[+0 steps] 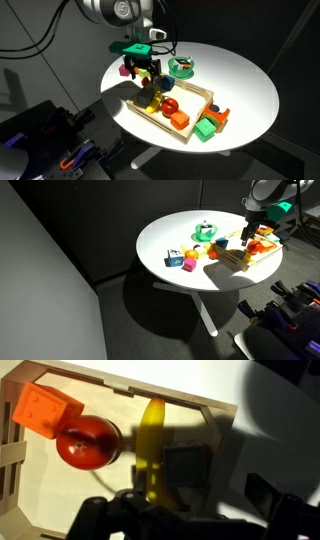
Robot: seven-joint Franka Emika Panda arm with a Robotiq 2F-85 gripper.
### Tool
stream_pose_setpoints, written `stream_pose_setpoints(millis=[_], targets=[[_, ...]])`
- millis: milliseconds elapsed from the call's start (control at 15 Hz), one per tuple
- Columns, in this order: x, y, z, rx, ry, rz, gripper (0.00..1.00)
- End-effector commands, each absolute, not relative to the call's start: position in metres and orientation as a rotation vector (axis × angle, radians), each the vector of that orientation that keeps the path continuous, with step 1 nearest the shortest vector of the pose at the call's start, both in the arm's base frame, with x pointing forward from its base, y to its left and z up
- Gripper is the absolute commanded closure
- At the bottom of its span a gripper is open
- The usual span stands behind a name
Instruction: Pick up the banana and drop it in the wooden tray
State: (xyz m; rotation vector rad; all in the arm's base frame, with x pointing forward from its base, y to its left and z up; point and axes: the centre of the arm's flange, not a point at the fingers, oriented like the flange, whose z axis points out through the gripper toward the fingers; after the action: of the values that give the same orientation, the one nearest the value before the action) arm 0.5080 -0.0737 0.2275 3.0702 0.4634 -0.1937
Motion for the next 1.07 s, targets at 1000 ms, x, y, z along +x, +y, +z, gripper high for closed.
stream_pose_setpoints(millis=[1000], targets=[[0.424,-0.06,0.317,3.132,0.332,-0.151,0.0]])
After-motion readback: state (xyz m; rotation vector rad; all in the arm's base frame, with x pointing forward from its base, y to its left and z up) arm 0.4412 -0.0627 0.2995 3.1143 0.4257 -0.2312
